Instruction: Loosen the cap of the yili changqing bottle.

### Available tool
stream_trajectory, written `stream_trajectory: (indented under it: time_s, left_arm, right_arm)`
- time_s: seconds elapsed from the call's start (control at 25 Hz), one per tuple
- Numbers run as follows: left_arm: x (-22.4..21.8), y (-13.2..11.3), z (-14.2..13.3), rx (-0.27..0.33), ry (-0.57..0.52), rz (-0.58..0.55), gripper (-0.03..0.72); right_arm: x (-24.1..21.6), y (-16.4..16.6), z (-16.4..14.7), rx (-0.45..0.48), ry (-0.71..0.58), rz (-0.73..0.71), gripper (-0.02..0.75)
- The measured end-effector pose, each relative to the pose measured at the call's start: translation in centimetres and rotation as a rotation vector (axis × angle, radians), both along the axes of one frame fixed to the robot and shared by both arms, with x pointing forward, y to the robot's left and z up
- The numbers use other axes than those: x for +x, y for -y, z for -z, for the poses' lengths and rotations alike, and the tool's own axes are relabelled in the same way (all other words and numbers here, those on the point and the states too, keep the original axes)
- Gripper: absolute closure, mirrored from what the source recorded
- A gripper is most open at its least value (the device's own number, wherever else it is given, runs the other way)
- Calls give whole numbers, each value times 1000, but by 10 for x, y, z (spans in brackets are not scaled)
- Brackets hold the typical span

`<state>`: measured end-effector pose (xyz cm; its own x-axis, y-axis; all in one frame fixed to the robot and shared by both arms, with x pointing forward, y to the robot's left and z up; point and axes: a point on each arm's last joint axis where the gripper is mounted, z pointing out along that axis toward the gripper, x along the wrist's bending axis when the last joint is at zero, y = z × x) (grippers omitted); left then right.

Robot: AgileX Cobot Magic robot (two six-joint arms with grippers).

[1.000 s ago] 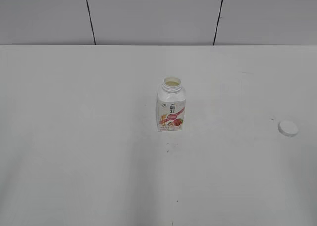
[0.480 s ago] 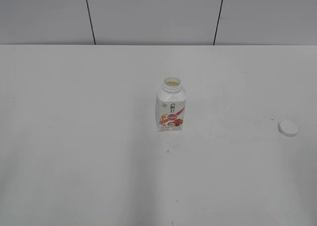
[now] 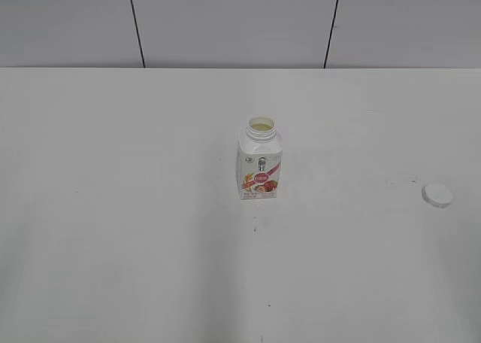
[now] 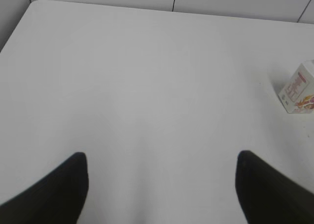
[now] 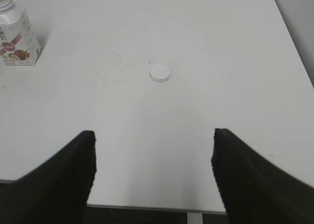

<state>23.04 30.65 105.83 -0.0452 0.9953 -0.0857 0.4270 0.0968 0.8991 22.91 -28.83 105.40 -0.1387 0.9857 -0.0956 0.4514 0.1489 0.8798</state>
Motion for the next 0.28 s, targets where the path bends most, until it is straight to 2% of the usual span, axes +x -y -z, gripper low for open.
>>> stream_trajectory:
  time_s: [0.28]
  left_arm:
    - [0,0,0,0,0,0,126]
  right_arm:
    - [0,0,0,0,0,0,156]
